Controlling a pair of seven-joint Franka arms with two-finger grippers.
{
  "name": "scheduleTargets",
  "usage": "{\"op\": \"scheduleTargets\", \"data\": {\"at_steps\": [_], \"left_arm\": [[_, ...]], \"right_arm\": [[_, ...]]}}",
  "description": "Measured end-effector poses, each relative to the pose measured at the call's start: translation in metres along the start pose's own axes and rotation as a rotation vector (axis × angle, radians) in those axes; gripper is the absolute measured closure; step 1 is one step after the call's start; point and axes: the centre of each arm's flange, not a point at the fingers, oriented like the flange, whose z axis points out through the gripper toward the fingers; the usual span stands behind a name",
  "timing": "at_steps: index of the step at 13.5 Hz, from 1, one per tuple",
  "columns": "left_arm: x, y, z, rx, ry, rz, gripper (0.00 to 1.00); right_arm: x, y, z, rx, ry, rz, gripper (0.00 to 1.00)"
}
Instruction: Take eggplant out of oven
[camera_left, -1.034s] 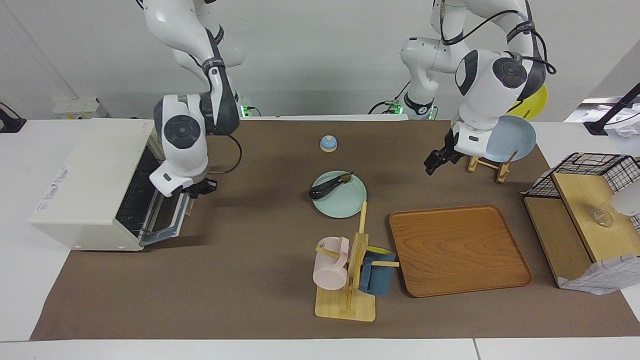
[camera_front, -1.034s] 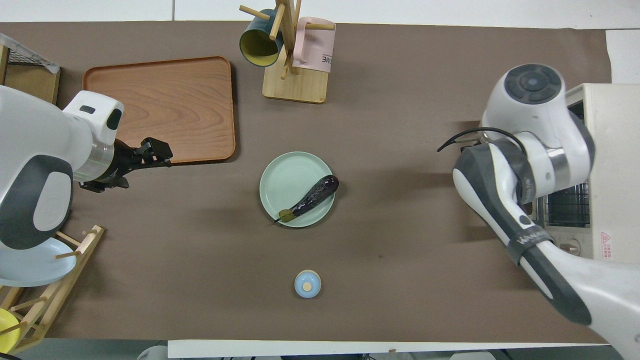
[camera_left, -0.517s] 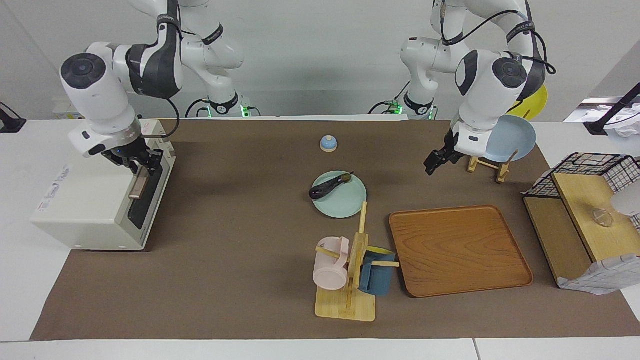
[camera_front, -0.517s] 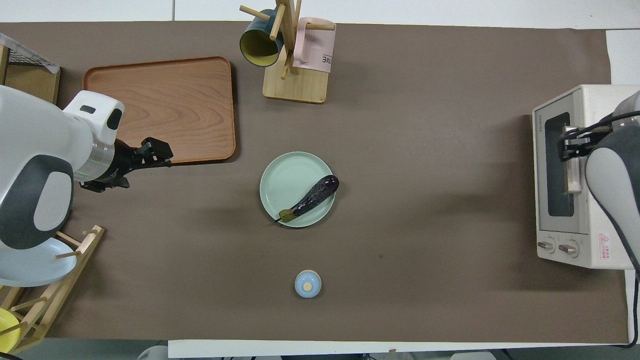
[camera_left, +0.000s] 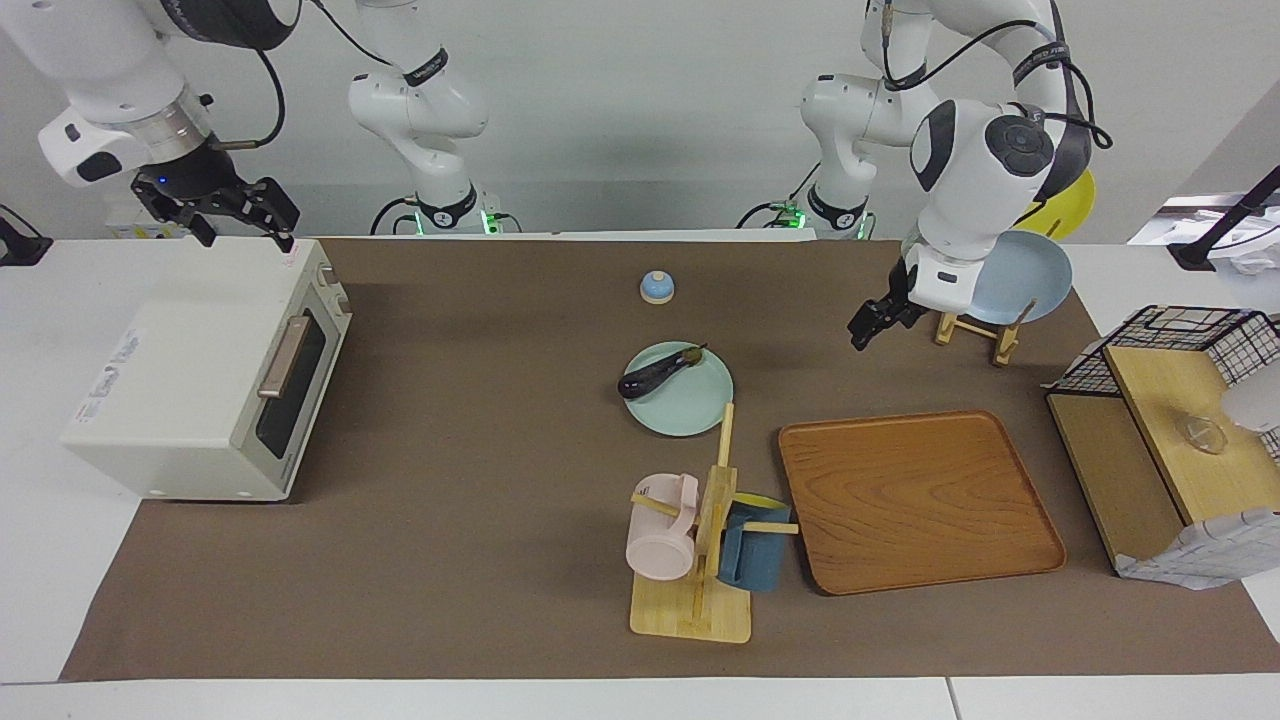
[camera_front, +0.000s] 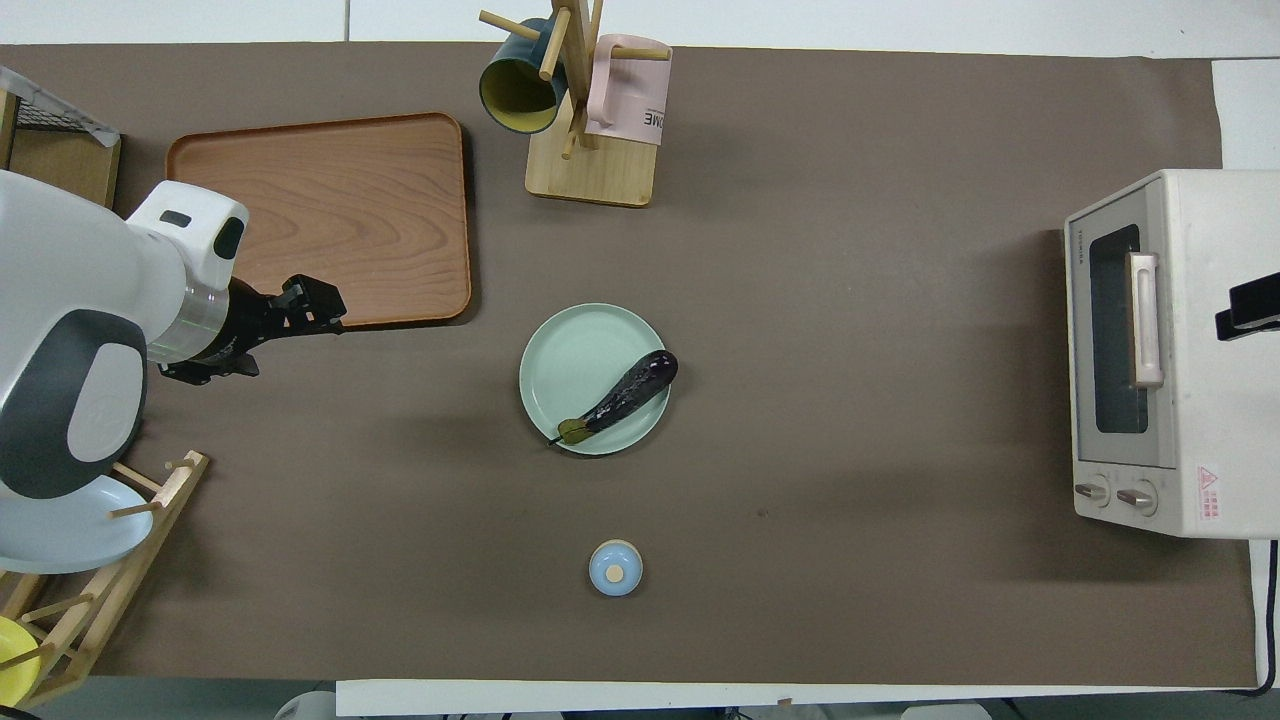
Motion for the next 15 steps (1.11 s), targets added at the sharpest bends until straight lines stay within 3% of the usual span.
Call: {"op": "scheduleTargets", "data": {"at_steps": [2, 4, 7, 9, 12, 15], "left_arm": [[-0.002, 0.041, -0.016, 0.034, -0.002, -0.187, 0.00], [0.000, 0.070, -0.023, 0.047, 0.008, -0.252, 0.00], [-0.002, 0.085, -0.004, 0.031, 0.027, -0.428, 0.01], [-0.042, 0.126, 0.030, 0.021, 0.030, -0.593, 0.00], [-0.110, 0.186, 0.063, -0.012, -0.079, -0.831, 0.00], [-0.130, 0.210, 0.074, -0.066, -0.176, -1.048, 0.00]], "right_arm": [[0.002, 0.018, 0.006, 0.019, -0.011, -0.013, 0.00], [0.007, 0.016, 0.012, 0.023, -0.022, -0.029, 0.00], [0.015, -0.014, 0.015, 0.016, -0.029, -0.086, 0.00], [0.015, -0.018, 0.010, 0.014, -0.018, -0.092, 0.00], [0.006, -0.001, 0.003, 0.019, -0.016, -0.061, 0.00], [0.006, -0.007, 0.002, 0.021, -0.015, -0.071, 0.00]]}}
